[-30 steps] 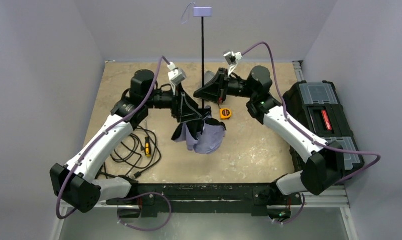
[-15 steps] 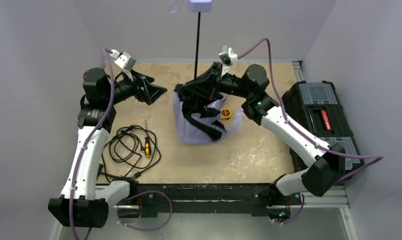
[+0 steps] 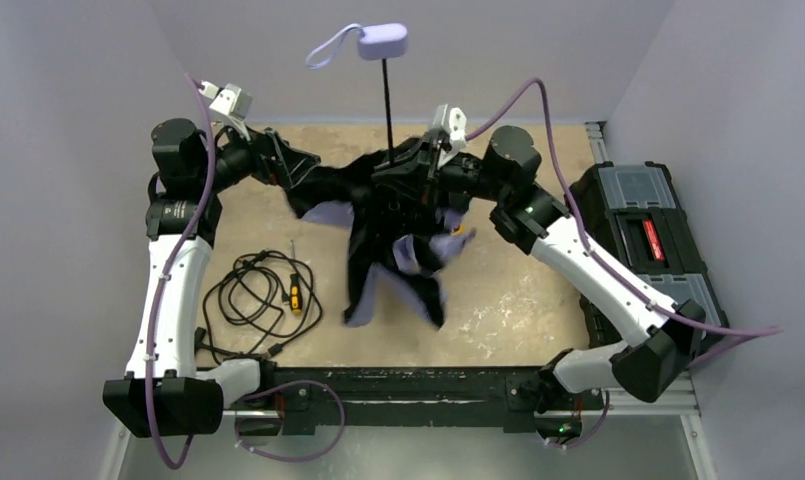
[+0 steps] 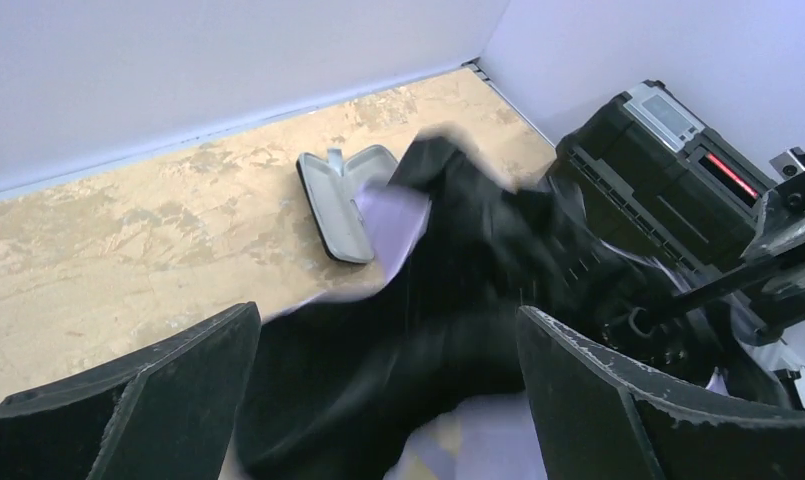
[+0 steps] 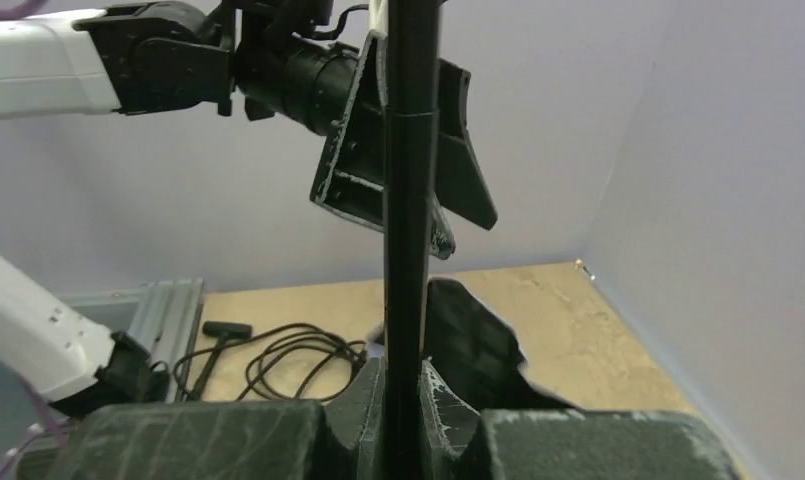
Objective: Open the umbrella
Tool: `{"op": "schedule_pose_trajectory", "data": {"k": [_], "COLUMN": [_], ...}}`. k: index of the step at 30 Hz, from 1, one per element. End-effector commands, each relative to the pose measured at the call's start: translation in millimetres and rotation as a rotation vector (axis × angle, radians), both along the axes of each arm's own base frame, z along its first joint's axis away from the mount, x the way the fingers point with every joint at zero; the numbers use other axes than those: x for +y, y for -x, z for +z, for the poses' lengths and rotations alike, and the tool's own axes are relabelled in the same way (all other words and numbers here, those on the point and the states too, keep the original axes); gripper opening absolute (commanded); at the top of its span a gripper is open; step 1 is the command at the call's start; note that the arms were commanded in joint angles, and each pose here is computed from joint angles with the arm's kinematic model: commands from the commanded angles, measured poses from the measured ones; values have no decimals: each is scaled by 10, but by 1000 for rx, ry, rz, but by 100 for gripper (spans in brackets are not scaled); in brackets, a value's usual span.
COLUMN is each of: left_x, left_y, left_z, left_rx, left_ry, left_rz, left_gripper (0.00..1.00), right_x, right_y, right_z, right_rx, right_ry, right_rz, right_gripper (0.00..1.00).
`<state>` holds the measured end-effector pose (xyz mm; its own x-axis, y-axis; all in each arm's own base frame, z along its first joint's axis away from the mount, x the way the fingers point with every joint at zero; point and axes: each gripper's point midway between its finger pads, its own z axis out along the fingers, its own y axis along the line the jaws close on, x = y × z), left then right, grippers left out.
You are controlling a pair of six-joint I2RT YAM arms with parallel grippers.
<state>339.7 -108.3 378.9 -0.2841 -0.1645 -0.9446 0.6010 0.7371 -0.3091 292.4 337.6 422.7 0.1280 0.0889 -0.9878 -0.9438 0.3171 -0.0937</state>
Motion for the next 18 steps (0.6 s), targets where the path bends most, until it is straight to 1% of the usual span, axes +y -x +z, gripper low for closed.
{"op": "schedule_pose_trajectory", "data": {"k": [1, 3, 5, 7, 9, 10, 11, 12, 13, 14, 17, 18], "left_x": [-27, -28, -34, -71, -112, -120, -120, -121, -111, -97, -93, -95], "left_y": [130, 138, 126, 129, 159, 176, 194, 214, 230, 239, 255, 253], "left_z": [188, 195, 209, 223, 240, 245, 241, 234, 228, 230, 249, 256], "left_rx": [-62, -80, -86, -87, -92, -97, -100, -105, -110, -117, -133, -135], "left_ry": [10, 8, 10, 18, 21, 20, 16, 10, 1, -7, -17, -17], "left_rz": [-24, -24, -29, -55, -79, -82, -82, -83, -78, -69, -69, -72], "left_gripper": [100, 100, 100, 100, 100, 100, 100, 100, 100, 100, 100, 100], "right_x": [-660, -860, -851, -554, -230, -132, -99, -120, -184, -336, -888, -930], "right_y": [-296, -577, -605, -353, 96, 325, 455, 482, 404, 195, -482, -558], "right_z": [437, 495, 618, 656, 670, 660, 636, 602, 560, 522, 637, 692], "right_rx": [-144, -174, -197, -160, -131, -100, -89, -85, -128, -155, -183, -197], "right_ry": [-35, -15, -38, -86, -111, -137, -142, -133, -99, -73, -84, -85], "right_rz": [-165, -233, -238, -147, -40, 16, 32, 22, -18, -91, -265, -287], "right_gripper": [0, 0, 0, 0, 0, 0, 0, 0, 0, 0, 0, 0]}}
